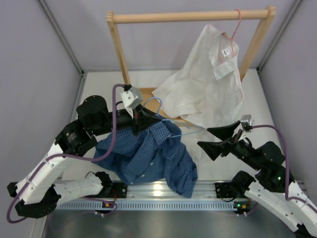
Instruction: Place the shirt on the hanger
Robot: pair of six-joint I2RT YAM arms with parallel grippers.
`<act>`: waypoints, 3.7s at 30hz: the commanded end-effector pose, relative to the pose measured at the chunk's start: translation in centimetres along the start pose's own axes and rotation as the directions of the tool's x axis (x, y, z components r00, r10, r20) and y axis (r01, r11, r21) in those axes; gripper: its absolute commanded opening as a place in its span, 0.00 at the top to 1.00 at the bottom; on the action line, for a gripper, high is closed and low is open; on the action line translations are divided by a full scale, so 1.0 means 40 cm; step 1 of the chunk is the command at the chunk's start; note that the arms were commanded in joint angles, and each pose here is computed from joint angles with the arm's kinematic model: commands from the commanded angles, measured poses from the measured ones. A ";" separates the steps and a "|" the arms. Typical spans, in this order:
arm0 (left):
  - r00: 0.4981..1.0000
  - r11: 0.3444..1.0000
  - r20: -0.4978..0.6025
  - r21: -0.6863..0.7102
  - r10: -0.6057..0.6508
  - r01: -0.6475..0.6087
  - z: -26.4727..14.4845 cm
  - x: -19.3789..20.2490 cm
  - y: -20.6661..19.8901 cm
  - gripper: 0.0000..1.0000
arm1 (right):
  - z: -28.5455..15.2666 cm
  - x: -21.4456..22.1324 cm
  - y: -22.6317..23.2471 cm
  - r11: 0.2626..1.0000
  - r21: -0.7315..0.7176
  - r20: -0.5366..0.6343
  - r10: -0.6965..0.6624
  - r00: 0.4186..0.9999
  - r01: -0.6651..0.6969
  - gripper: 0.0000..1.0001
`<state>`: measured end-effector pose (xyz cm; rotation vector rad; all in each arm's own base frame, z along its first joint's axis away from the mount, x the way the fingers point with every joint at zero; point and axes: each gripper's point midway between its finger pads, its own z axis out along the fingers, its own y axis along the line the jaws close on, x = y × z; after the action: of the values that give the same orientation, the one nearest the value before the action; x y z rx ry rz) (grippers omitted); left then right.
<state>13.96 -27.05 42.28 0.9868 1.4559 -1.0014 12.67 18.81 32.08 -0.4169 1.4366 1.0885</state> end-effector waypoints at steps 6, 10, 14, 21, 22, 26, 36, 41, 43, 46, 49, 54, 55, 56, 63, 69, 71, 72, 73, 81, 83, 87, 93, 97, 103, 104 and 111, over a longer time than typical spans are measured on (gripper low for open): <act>0.988 0.912 0.082 -0.380 -0.134 0.155 0.006 0.013 0.170 1.00 | 0.028 0.065 0.019 0.900 0.060 -0.090 0.436 0.896 -0.432 0.25; 0.979 0.859 0.099 -0.471 -0.176 0.202 0.007 0.030 0.215 1.00 | 0.082 0.107 0.031 0.789 0.031 -0.112 0.612 0.783 -0.613 0.49; 0.977 0.853 0.094 -0.477 -0.189 0.211 0.015 0.042 0.220 1.00 | 0.118 0.148 0.014 0.742 0.085 -0.111 0.670 0.734 -0.665 0.54; 0.974 0.841 0.105 -0.493 -0.198 0.225 0.026 0.062 0.234 1.00 | 0.178 0.233 0.052 0.733 0.154 -0.135 0.680 0.720 -0.663 0.55; 0.974 0.839 0.109 -0.494 -0.200 0.228 0.026 0.064 0.235 1.00 | 0.184 0.240 0.059 0.730 0.158 -0.134 0.683 0.718 -0.665 0.56; 0.972 0.845 0.110 -0.481 -0.207 0.234 0.034 0.072 0.231 1.00 | 0.208 0.288 0.067 0.691 0.197 -0.112 0.721 0.684 -0.696 0.59; 0.973 0.846 0.108 -0.480 -0.206 0.232 0.034 0.091 0.231 1.00 | 0.231 0.340 0.050 0.641 0.278 -0.026 0.749 0.662 -0.715 0.62; 0.973 0.840 0.115 -0.490 -0.201 0.232 0.027 0.094 0.235 1.00 | 0.224 0.363 0.041 0.628 0.317 -0.019 0.753 0.657 -0.711 0.54; 0.974 0.836 0.118 -0.499 -0.194 0.227 0.022 0.093 0.238 1.00 | 0.218 0.368 0.041 0.621 0.323 -0.012 0.757 0.653 -0.714 0.53; 0.973 0.834 0.126 -0.502 -0.192 0.230 0.018 0.091 0.239 1.00 | 0.207 0.380 0.031 0.611 0.340 0.003 0.759 0.651 -0.715 0.52; 0.973 0.835 0.129 -0.499 -0.193 0.232 0.020 0.093 0.239 1.00 | 0.206 0.390 0.028 0.615 0.352 0.000 0.754 0.657 -0.706 0.53; 0.972 0.836 0.133 -0.496 -0.193 0.234 0.017 0.089 0.236 1.00 | 0.211 0.409 0.026 0.614 0.359 -0.005 0.755 0.656 -0.703 0.54; 0.972 0.837 0.134 -0.494 -0.192 0.234 0.016 0.089 0.235 1.00 | 0.216 0.401 0.030 0.620 0.343 -0.002 0.751 0.660 -0.706 0.55; 0.972 0.837 0.133 -0.493 -0.194 0.235 0.016 0.091 0.234 1.00 | 0.222 0.401 0.029 0.628 0.345 -0.003 0.744 0.668 -0.698 0.55; 0.971 0.842 0.127 -0.484 -0.201 0.237 0.017 0.100 0.229 1.00 | 0.249 0.377 0.037 0.648 0.329 0.004 0.726 0.688 -0.687 0.64; 0.971 0.850 0.128 -0.470 -0.203 0.239 0.015 0.099 0.220 1.00 | 0.269 0.382 0.041 0.642 0.329 0.003 0.733 0.680 -0.693 0.67; 0.970 0.849 0.126 -0.469 -0.207 0.242 0.016 0.103 0.220 1.00 | 0.272 0.385 0.043 0.639 0.325 -0.002 0.738 0.675 -0.697 0.68; 0.971 0.852 0.127 -0.466 -0.203 0.239 0.016 0.102 0.219 1.00 | 0.275 0.381 0.045 0.635 0.318 0.002 0.742 0.670 -0.704 0.69; 0.971 0.851 0.126 -0.468 -0.202 0.238 0.016 0.102 0.219 1.00 | 0.278 0.385 0.047 0.636 0.319 -0.003 0.742 0.670 -0.703 0.70; 0.972 0.859 0.125 -0.455 -0.198 0.233 0.012 0.106 0.212 1.00 | 0.284 0.383 0.030 0.632 0.334 0.018 0.737 0.675 -0.699 0.87; 0.973 0.862 0.130 -0.451 -0.193 0.231 0.007 0.101 0.209 1.00 | 0.277 0.386 0.004 0.631 0.356 0.039 0.727 0.686 -0.689 0.94; 0.973 0.872 0.139 -0.432 -0.186 0.229 -0.007 0.094 0.194 1.00 | 0.262 0.402 -0.047 0.630 0.404 0.050 0.709 0.703 -0.664 1.00; 0.974 0.898 0.150 -0.382 -0.172 0.218 -0.036 0.098 0.159 1.00 | 0.240 0.378 -0.159 0.642 0.444 0.091 0.662 0.744 -0.625 1.00; 0.978 0.919 0.143 -0.343 -0.152 0.193 -0.053 0.110 0.134 1.00 | 0.241 0.334 -0.192 0.682 0.401 0.066 0.645 0.761 -0.612 1.00; 0.982 0.933 0.148 -0.320 -0.121 0.163 -0.080 0.122 0.113 1.00 | 0.260 0.280 -0.239 0.754 0.391 -0.004 0.575 0.818 -0.528 1.00; 0.981 0.936 0.156 -0.313 -0.114 0.159 -0.087 0.118 0.108 1.00 | 0.260 0.275 -0.259 0.762 0.407 -0.005 0.553 0.833 -0.503 1.00; 0.987 0.928 0.123 -0.343 -0.107 0.143 -0.122 0.133 0.107 1.00 | 0.258 0.225 -0.297 0.794 0.421 -0.007 0.486 0.874 -0.438 1.00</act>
<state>16.56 -21.28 35.57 0.5740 1.6045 -0.8251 24.70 25.39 19.50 0.2484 1.9210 1.1950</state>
